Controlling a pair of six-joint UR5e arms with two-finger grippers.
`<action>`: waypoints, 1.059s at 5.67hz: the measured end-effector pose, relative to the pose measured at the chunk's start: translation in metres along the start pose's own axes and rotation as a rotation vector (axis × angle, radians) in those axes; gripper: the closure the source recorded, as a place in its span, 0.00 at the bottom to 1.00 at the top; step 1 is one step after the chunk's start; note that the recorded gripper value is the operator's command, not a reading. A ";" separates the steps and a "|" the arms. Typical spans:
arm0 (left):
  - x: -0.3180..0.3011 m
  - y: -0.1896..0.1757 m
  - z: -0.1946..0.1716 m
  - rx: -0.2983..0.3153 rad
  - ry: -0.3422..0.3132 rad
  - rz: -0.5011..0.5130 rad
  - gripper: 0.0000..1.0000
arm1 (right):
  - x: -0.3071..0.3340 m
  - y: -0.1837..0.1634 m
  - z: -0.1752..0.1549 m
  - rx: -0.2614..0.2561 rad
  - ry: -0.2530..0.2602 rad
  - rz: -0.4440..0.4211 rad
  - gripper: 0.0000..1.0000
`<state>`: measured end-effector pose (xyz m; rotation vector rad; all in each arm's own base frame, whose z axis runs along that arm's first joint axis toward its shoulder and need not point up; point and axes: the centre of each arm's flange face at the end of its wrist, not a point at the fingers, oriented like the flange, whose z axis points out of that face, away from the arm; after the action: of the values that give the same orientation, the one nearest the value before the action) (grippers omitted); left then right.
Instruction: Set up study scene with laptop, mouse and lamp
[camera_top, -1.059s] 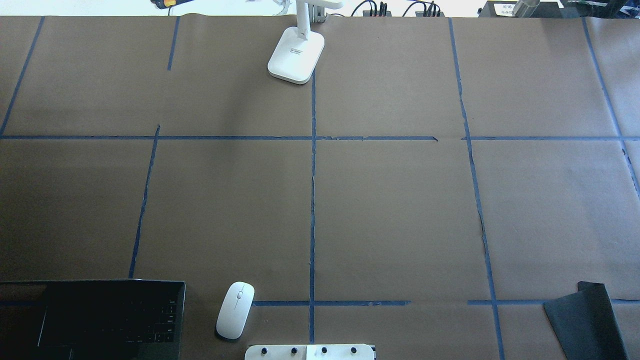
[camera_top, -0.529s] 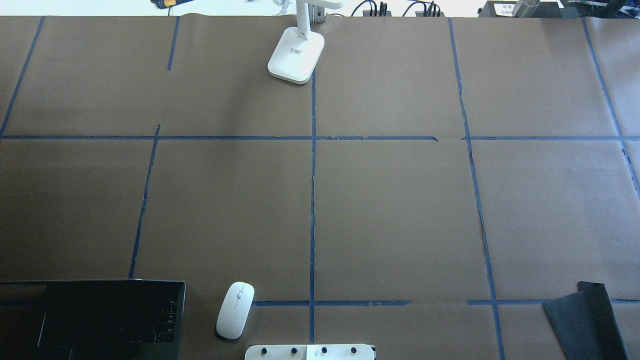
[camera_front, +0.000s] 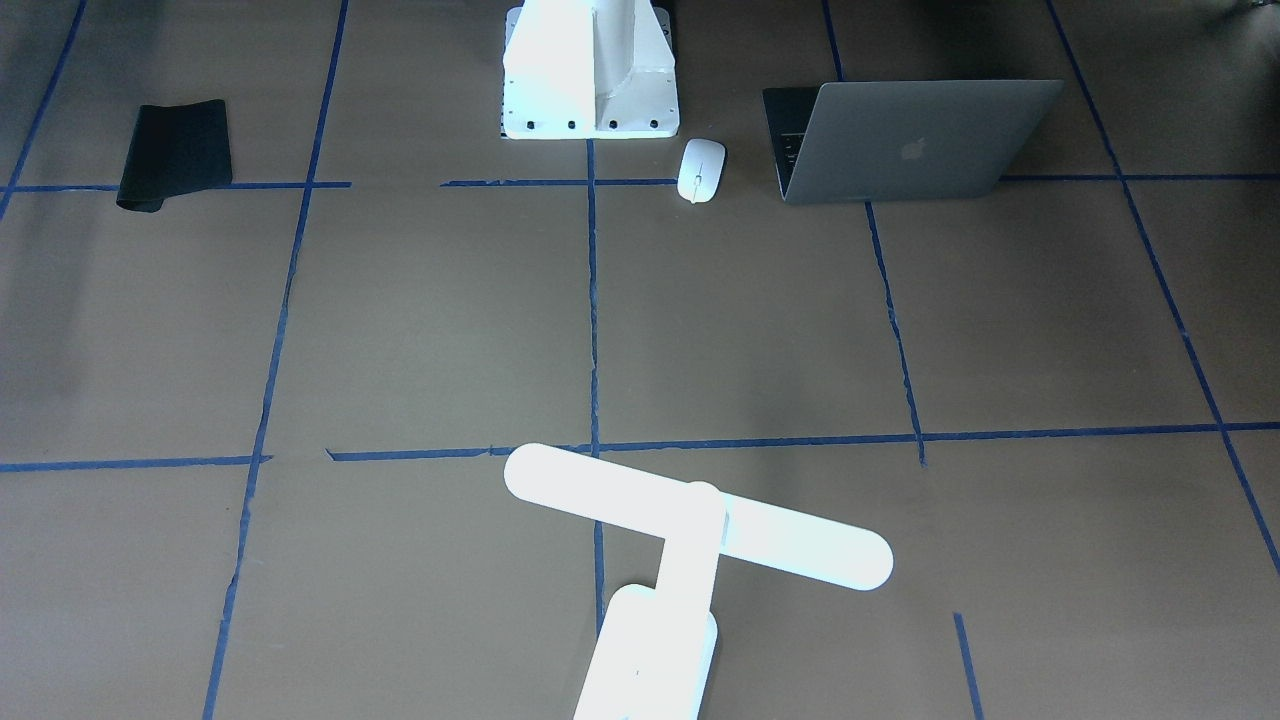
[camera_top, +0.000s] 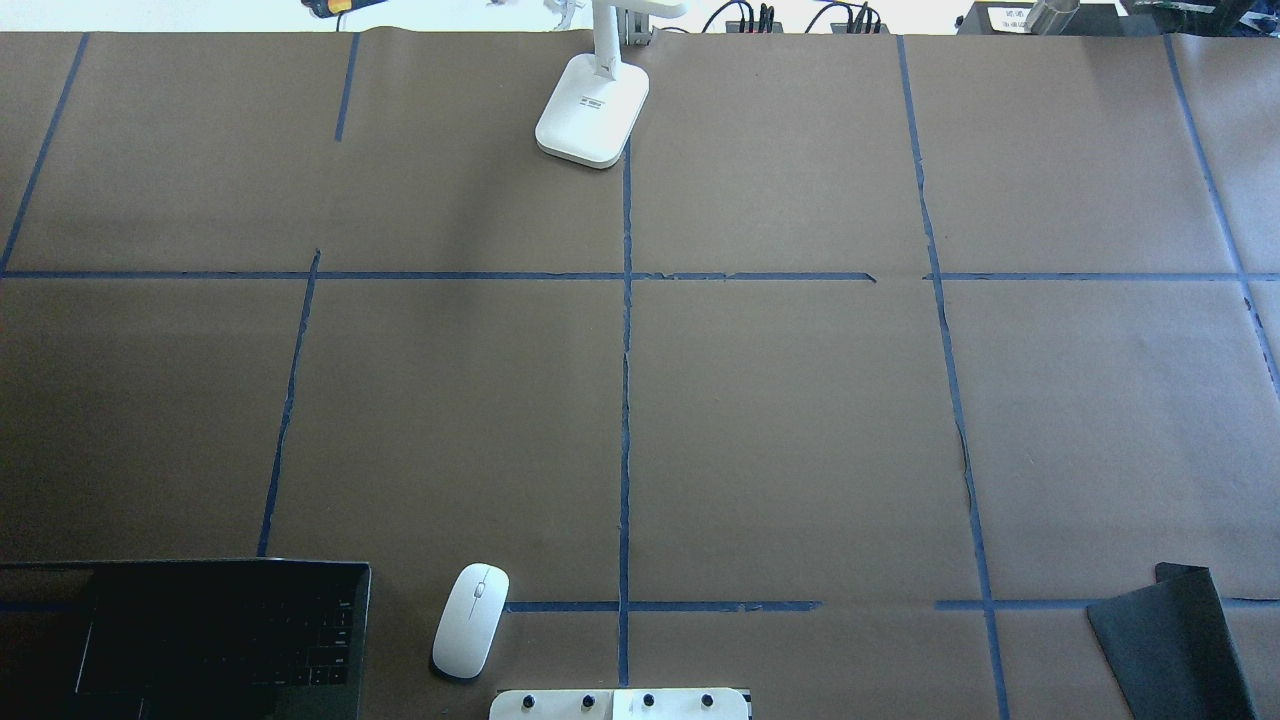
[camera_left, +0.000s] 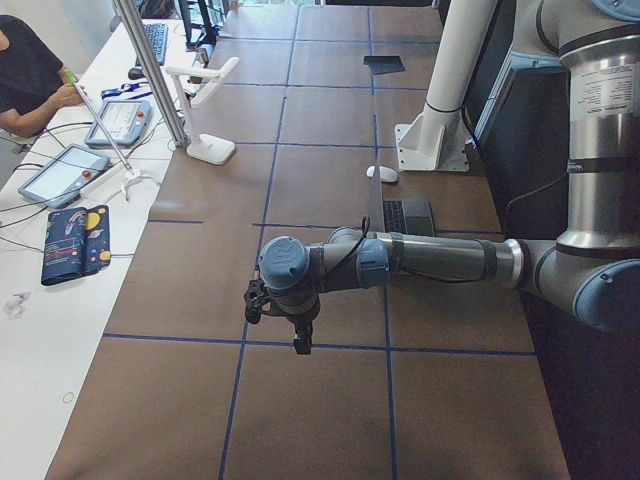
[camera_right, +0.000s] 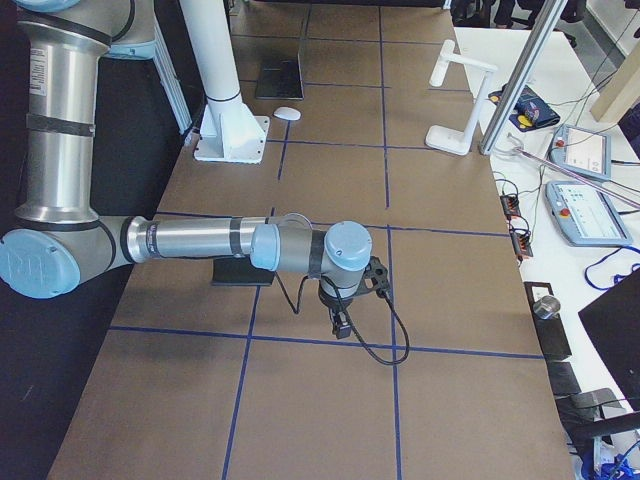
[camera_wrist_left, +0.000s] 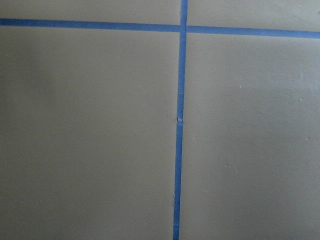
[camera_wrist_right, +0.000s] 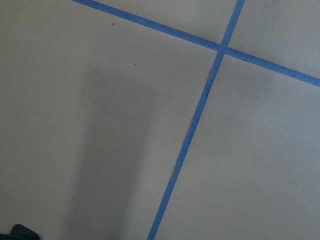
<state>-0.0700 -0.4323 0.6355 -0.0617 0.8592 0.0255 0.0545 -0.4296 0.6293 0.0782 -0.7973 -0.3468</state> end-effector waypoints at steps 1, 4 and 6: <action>0.005 -0.001 -0.001 0.004 0.000 0.013 0.00 | 0.000 0.000 0.000 0.000 0.000 0.000 0.00; 0.023 0.000 -0.006 0.028 0.035 0.061 0.00 | 0.001 -0.001 0.001 -0.002 0.001 0.002 0.00; 0.041 0.015 -0.005 0.073 0.159 0.116 0.00 | 0.002 0.001 0.003 -0.007 0.001 0.003 0.00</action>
<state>-0.0473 -0.4173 0.6005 0.0551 1.0215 0.0990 0.0544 -0.4295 0.6329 0.0708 -0.7954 -0.3465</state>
